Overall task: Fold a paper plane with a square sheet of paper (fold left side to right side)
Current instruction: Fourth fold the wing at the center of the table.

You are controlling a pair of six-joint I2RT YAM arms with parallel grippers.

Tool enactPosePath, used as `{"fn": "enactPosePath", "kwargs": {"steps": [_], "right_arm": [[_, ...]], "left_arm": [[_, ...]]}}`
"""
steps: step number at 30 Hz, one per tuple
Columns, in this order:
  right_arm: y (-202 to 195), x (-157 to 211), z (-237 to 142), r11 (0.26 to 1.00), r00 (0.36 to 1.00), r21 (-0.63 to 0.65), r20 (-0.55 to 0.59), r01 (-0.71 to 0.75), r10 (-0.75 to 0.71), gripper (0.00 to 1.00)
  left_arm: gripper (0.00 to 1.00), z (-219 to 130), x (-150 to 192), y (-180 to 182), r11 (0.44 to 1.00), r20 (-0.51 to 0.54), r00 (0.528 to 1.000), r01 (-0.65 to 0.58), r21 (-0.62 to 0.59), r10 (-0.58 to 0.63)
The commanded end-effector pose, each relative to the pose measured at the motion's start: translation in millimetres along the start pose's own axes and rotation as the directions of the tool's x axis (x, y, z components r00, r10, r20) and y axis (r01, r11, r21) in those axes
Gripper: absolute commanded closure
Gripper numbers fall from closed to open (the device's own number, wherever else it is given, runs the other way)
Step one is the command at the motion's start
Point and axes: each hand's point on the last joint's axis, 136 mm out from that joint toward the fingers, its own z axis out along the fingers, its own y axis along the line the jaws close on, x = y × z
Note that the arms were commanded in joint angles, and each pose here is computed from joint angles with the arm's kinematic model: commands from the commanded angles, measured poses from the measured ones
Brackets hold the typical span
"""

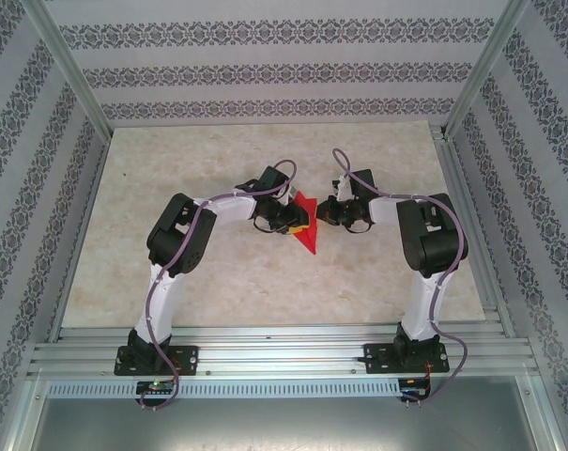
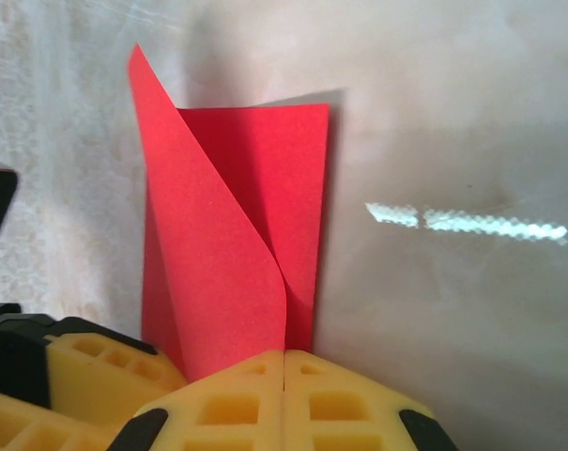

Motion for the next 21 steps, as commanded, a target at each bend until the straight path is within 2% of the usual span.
{"fn": "enactPosePath", "kwargs": {"steps": [1, 8, 21], "right_arm": [[-7, 2, 6, 0.999, 1.0, 0.038, -0.018, 0.014, -0.014, 0.99], [-11, 13, 12, 0.999, 0.999, 0.05, -0.054, 0.007, -0.005, 0.99], [22, 1, -3, 0.999, 1.0, -0.039, 0.006, 0.003, -0.002, 0.99]], "left_arm": [[0.67, 30, 20, 64, 0.984, -0.043, 0.997, 0.053, -0.171, -0.061], [0.67, 26, 17, 56, 0.987, -0.032, 0.998, 0.042, -0.156, -0.047], [0.68, 30, 19, 62, 0.985, -0.038, 0.997, 0.053, -0.164, -0.06]]}}
